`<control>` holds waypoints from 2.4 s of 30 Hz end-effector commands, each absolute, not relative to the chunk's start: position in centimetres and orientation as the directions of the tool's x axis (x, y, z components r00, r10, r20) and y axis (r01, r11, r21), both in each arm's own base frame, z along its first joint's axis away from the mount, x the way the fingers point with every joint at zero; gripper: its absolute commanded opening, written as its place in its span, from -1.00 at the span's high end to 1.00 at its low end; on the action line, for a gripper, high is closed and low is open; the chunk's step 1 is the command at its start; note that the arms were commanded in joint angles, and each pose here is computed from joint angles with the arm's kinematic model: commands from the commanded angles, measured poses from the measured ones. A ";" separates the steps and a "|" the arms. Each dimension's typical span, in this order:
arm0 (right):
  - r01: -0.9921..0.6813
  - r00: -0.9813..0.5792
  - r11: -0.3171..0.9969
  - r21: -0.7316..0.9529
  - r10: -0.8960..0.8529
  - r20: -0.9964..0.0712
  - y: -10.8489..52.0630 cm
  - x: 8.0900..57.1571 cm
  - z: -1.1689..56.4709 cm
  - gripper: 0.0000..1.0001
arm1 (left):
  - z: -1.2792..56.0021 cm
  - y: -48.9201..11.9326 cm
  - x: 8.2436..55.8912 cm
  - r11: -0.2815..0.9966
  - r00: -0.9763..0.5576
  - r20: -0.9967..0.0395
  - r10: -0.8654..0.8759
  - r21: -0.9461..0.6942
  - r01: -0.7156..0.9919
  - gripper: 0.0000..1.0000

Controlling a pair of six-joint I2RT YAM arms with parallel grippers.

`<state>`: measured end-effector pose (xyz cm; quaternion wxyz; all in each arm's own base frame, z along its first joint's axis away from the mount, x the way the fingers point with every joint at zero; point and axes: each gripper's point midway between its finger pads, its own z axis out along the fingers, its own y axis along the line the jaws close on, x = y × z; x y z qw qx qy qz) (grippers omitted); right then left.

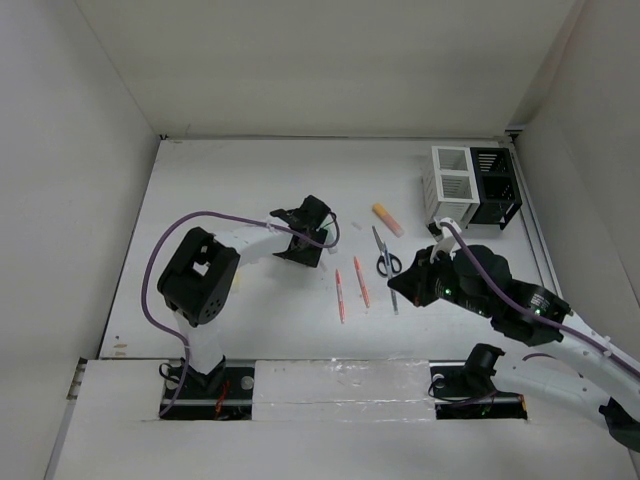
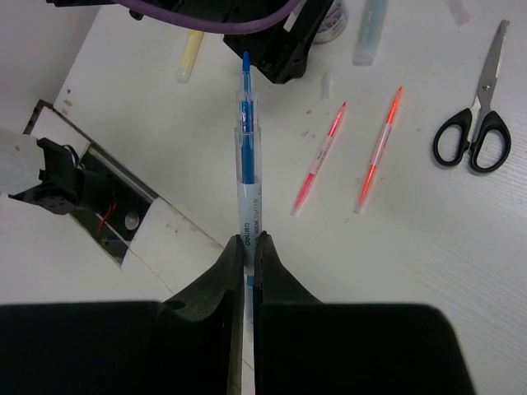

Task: Sort the stationery into containers
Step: Pick up the pen cap from the center of the board, then close the pen cap on the pen.

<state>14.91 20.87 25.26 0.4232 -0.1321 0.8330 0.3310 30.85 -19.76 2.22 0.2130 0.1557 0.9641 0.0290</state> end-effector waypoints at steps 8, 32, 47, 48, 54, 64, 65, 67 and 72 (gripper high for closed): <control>-0.540 -0.574 0.710 0.451 0.081 -0.815 21.6 14.9 26.8 1.00 | 0.1 -18.2 28.8 0.953 -0.899 -0.317 0.302 0.107 0.282 0.05; -0.553 -0.568 0.703 0.448 0.076 -0.819 21.8 14.9 26.9 1.00 | -1.9 -17.5 26.5 0.964 -0.941 -0.213 0.264 0.099 0.248 0.90; -0.548 -0.577 0.709 0.444 0.064 -0.814 22.0 15.0 26.5 1.00 | 0.2 -17.3 26.3 0.983 -0.958 -0.229 0.174 0.096 0.155 1.00; -0.548 -0.577 0.709 0.444 0.064 -0.814 22.0 15.0 26.5 1.00 | 1.0 -17.3 26.2 0.985 -0.957 -0.239 0.163 0.090 0.146 1.00; -0.521 -0.578 0.733 0.438 0.075 -0.813 21.9 15.6 26.2 1.00 | 9.5 -19.2 28.7 0.994 -0.897 -0.431 0.096 -0.008 0.110 1.00; -0.472 -0.568 0.721 0.506 0.190 -0.801 23.9 17.7 25.6 1.00 | 25.4 -21.7 34.2 0.962 -0.631 -0.754 -0.181 -0.268 0.044 1.00; -0.529 -0.567 0.655 0.539 0.201 -0.799 25.5 17.3 26.7 1.00 | 27.2 -22.2 34.3 0.944 -0.596 -0.772 -0.221 -0.322 0.068 1.00; -0.563 -0.593 0.601 0.567 0.184 -0.784 27.4 17.1 25.8 1.00 | 31.9 -23.0 34.0 0.880 -0.477 -0.825 -0.304 -0.435 0.191 1.00; -0.656 -0.628 0.417 0.630 0.162 -0.761 31.9 15.9 27.7 1.00 | 37.2 -23.0 32.0 0.778 -0.370 -0.840 -0.397 -0.522 0.350 1.00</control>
